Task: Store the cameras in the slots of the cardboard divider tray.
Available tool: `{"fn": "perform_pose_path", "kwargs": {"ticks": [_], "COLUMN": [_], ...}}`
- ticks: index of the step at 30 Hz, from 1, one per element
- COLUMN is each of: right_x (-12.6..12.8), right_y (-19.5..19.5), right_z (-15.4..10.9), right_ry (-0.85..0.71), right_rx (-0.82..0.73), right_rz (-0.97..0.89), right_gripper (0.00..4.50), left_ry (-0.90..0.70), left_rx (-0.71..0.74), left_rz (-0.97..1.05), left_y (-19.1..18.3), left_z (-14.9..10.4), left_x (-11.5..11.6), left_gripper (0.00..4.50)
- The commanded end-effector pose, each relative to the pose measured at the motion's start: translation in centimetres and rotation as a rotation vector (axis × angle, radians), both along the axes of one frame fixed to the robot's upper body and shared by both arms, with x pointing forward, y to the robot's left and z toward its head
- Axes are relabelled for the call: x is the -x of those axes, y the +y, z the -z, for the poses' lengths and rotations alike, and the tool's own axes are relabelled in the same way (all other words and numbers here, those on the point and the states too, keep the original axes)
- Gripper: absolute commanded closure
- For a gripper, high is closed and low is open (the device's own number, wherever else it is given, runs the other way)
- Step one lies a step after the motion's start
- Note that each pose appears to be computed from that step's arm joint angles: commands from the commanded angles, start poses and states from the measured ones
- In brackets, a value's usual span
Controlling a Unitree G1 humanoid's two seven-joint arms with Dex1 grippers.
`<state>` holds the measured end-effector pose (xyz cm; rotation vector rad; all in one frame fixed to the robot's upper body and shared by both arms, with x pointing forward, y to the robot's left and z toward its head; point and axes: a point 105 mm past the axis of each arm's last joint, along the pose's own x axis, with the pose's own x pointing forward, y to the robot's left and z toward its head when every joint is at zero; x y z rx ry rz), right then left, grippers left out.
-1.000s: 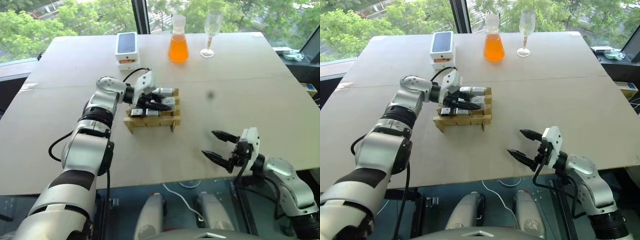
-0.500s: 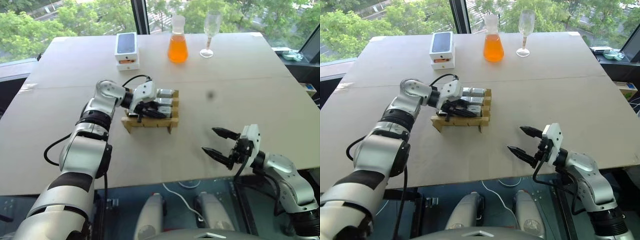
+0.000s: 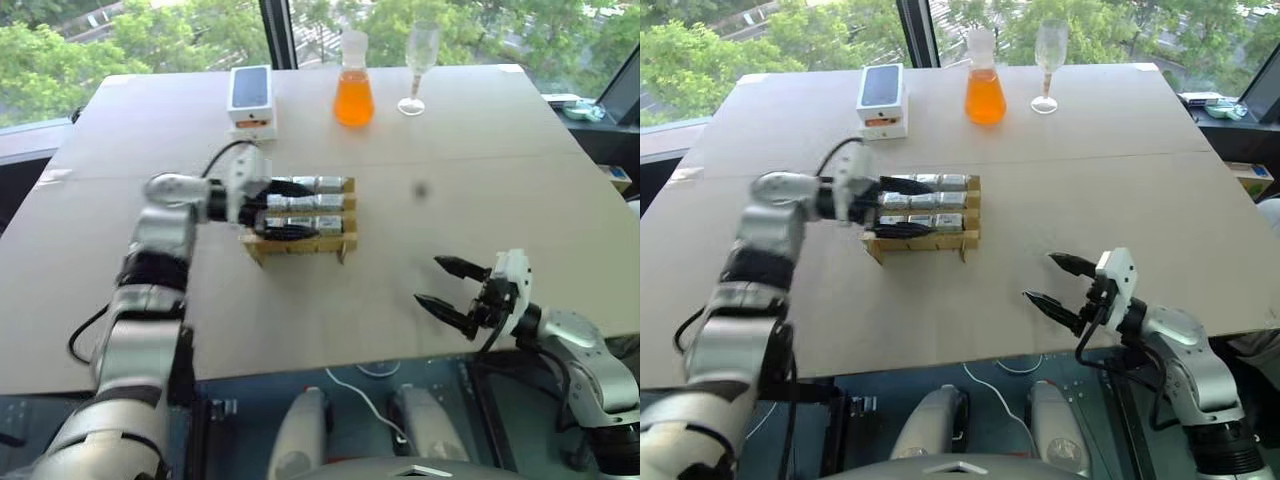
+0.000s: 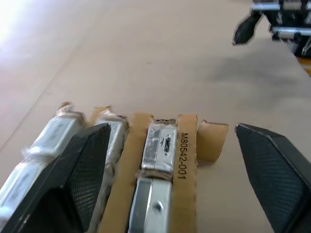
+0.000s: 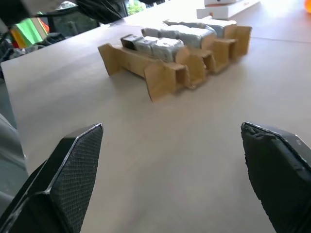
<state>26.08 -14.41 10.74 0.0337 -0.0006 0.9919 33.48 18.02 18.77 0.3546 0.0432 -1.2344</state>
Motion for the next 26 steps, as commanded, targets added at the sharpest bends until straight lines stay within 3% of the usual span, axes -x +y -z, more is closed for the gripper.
{"fn": "perform_pose_path", "kwargs": {"ticks": [1, 2, 6, 8, 13, 26], "right_x": [-0.5, -0.6, -0.5, -0.7, -0.9, -0.7], "right_y": [-1.7, -2.2, -4.0, -4.4, -4.8, -6.9], "right_z": [-1.0, -0.9, -0.9, -0.2, 0.3, 1.0], "right_ry": [-0.088, -0.094, -0.115, -0.077, -0.078, -0.097], "right_rx": [0.031, 0.038, 0.016, 0.040, 0.052, 0.077], "right_rz": [0.055, 0.061, 0.049, 0.055, 0.006, 0.111], "right_gripper": [0.00, 0.00, 0.00, 0.00, 0.00, 0.00], "left_ry": [-0.043, -0.048, 0.086, 0.105, 0.074, 0.020], "left_rx": [0.047, 0.066, 0.080, 0.076, 0.100, 0.101], "left_rz": [-0.162, -0.213, -0.467, -0.535, -0.653, -0.560], "left_y": [1.1, 1.2, 1.9, 1.7, 2.3, 2.6], "left_z": [-0.5, -0.1, 6.3, 8.1, 9.5, 8.4], "left_x": [3.3, 4.2, 10.3, 11.8, 12.5, 10.6], "left_gripper": [0.27, 0.27, 0.27, 0.27, 0.27, 0.27]}}
